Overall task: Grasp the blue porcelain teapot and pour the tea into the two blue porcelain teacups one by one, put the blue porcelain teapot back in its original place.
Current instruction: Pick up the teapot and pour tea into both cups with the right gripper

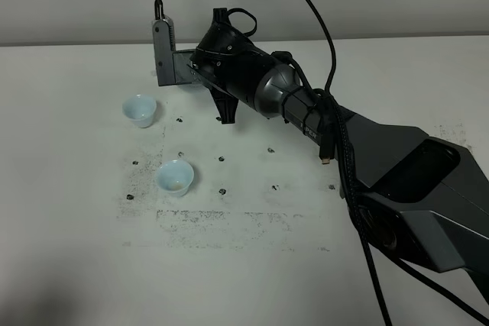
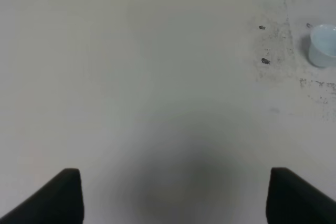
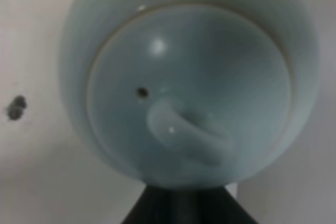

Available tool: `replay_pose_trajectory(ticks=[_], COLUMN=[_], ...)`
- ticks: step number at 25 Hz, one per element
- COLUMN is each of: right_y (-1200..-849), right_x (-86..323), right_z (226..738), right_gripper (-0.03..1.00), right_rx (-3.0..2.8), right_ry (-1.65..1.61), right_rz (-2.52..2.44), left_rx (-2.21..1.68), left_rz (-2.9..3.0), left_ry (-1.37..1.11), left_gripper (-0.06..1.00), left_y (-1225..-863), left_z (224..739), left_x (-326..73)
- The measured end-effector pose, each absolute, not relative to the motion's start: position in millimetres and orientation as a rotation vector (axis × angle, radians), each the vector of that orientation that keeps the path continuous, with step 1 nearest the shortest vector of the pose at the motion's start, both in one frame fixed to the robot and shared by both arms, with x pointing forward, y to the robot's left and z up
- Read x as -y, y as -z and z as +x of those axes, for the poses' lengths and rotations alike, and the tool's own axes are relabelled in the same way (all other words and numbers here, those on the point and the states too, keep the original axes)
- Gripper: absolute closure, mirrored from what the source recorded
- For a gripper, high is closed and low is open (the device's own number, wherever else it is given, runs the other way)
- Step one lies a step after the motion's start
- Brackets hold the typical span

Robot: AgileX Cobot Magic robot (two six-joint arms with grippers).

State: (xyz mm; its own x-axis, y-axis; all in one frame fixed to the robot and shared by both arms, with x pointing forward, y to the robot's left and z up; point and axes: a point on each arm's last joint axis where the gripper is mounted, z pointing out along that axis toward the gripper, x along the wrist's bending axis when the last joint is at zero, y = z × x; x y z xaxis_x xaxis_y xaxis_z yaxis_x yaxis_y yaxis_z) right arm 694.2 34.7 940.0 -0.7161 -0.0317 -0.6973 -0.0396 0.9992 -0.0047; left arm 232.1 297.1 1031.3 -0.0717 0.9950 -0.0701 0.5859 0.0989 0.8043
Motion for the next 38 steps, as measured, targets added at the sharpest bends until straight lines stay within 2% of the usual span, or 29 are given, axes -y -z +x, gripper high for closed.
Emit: replay_pose_trajectory(ticks=[14,23,38], right_y=[-942,-917,-922], right_x=[-53,-61,-61], right_z=[685,686,692], right_gripper=[0.91,0.91,0.91], right_rx=[-2.301,-2.273,-2.170], right_ry=[-0.006,0.010,0.044], right_rz=[-0.147,-0.205,-0.233], left_rx=[-1.735,-1.735,-1.735], left_rz=[1.558,1.558,1.558], left_ry=[-0.809,-0.809,-0.809], left_gripper=[0.26,0.26,0.26], left_y=[-1031,-1031,-1031], left_z=[232,232,232], left_x=[-297,-297,-297])
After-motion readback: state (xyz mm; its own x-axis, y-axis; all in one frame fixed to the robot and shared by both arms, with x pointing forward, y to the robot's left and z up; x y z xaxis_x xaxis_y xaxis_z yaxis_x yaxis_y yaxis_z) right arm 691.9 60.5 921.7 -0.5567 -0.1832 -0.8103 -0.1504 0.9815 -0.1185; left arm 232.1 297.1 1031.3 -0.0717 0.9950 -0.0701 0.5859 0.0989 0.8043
